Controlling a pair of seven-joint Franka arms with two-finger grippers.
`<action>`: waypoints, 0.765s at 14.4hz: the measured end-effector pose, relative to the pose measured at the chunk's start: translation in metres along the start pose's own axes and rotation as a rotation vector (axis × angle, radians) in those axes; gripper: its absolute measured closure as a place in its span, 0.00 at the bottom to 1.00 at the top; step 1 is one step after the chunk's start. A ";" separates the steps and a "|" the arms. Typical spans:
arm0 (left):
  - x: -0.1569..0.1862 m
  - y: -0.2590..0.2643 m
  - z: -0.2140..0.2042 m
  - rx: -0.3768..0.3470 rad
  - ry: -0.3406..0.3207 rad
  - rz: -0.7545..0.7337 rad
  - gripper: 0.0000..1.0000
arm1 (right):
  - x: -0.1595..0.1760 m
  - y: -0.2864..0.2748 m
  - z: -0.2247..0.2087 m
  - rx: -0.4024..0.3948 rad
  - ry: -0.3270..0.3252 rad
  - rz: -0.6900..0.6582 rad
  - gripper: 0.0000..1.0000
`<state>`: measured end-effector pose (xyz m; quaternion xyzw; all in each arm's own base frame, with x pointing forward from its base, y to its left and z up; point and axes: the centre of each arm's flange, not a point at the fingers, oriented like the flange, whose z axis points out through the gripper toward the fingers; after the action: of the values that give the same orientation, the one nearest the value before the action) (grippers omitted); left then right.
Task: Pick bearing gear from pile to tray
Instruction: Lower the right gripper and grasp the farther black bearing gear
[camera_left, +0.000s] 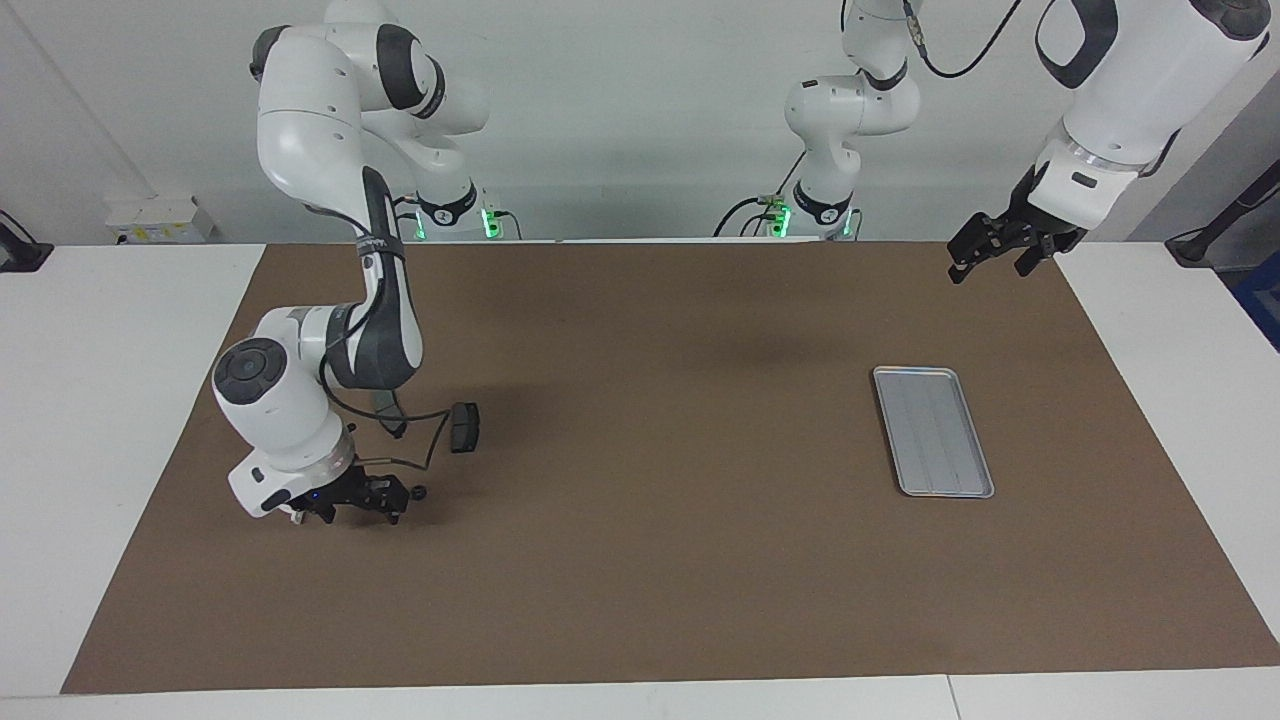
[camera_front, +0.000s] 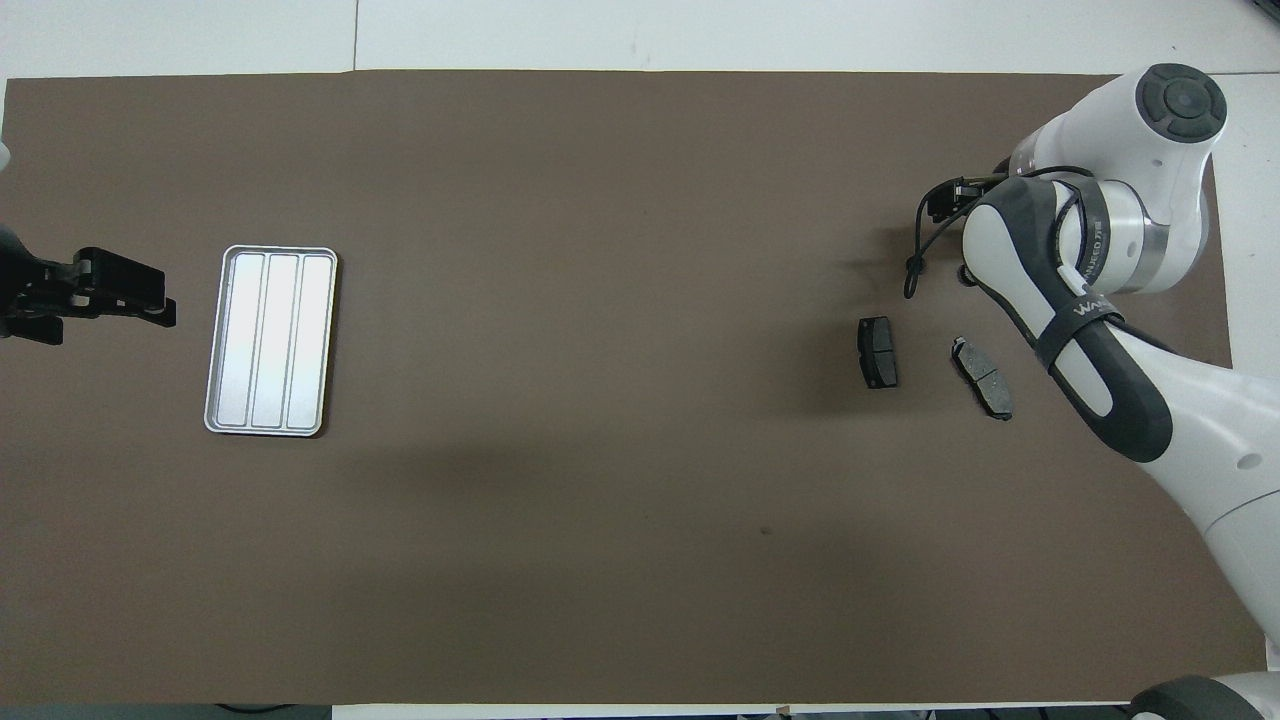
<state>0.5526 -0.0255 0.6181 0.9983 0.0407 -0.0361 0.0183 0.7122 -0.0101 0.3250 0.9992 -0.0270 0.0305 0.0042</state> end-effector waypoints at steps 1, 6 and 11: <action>0.000 -0.002 0.001 0.000 -0.001 -0.004 0.00 | -0.001 -0.002 -0.003 0.001 -0.009 -0.002 0.00; -0.002 -0.004 0.002 0.000 -0.001 -0.011 0.00 | -0.008 -0.002 -0.008 0.001 -0.060 -0.003 0.00; -0.001 -0.016 0.009 -0.003 0.012 -0.038 0.00 | -0.017 0.011 -0.007 0.000 -0.088 -0.006 0.00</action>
<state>0.5500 -0.0095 0.6081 0.9976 0.0600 -0.0303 0.0187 0.6938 -0.0198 0.3307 0.9996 -0.0245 -0.0133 0.0033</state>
